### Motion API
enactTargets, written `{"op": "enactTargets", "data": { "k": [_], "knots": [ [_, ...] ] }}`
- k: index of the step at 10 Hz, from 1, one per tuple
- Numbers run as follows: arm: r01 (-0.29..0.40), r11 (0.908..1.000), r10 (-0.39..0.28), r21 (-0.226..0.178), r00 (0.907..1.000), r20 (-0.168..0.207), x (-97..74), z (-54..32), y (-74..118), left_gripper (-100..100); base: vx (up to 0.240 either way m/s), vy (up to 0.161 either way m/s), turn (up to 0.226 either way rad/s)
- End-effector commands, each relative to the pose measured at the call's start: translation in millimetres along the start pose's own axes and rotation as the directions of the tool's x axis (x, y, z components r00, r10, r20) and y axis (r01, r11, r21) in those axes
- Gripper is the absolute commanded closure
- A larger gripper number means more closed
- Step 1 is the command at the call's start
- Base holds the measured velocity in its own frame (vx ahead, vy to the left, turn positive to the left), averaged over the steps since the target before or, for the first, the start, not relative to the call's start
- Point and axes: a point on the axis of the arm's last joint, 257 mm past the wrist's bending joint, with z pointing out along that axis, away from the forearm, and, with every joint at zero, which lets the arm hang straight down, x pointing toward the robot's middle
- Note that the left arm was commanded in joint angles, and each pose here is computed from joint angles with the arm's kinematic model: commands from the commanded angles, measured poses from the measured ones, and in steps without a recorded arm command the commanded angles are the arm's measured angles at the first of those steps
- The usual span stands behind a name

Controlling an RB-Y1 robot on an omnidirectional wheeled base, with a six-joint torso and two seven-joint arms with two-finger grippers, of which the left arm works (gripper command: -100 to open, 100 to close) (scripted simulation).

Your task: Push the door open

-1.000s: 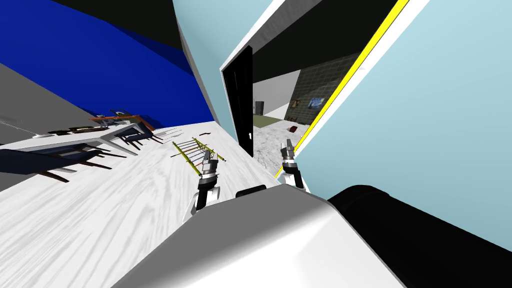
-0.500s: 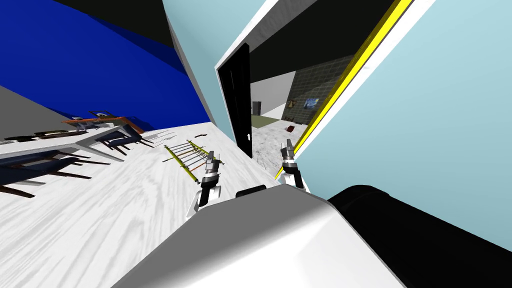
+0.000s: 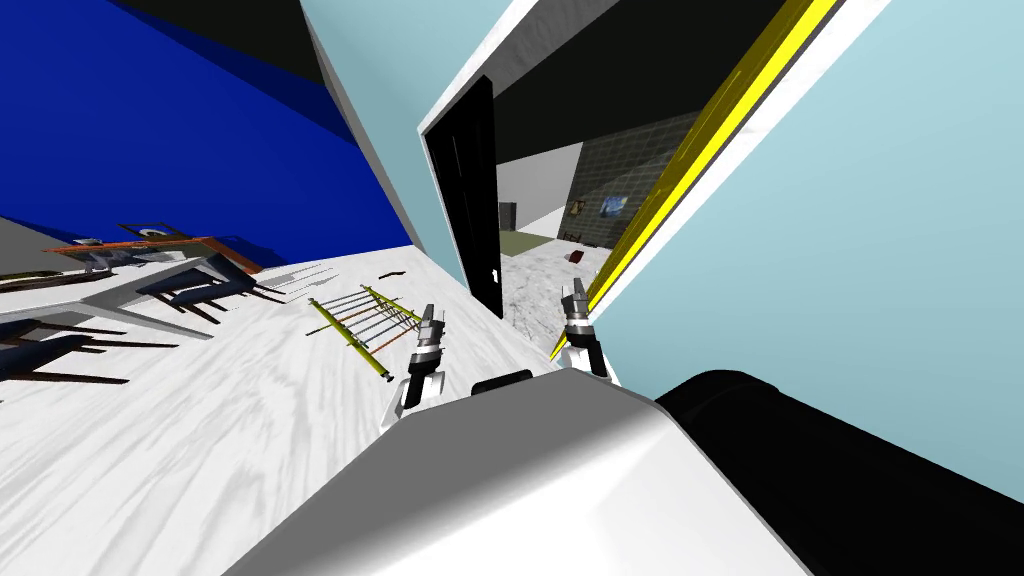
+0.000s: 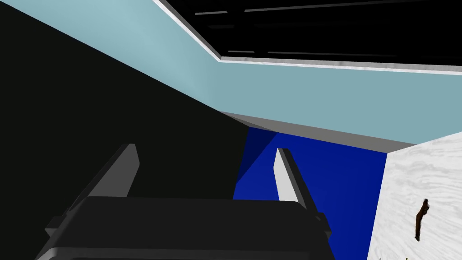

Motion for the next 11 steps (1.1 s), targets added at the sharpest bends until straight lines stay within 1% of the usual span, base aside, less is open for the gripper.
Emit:
{"op": "enactTargets", "data": {
  "k": [1, 6, 11],
  "knots": [
    [0.003, 0.9999, -0.003, -0.013, 1.0000, -0.008, 1.5, 1.2, 9.3, -100, 0.081, 0.034, -0.086],
    [0.012, 0.9985, -0.014, -0.054, 0.9994, -0.033, 9.9, -0.1, 38.1, -100, 0.095, 0.045, -0.100],
    [0.021, 0.9952, -0.026, -0.096, 0.9981, -0.056, 18.8, -2.3, 66.1, -100, 0.085, 0.049, -0.103]
  ]
}}
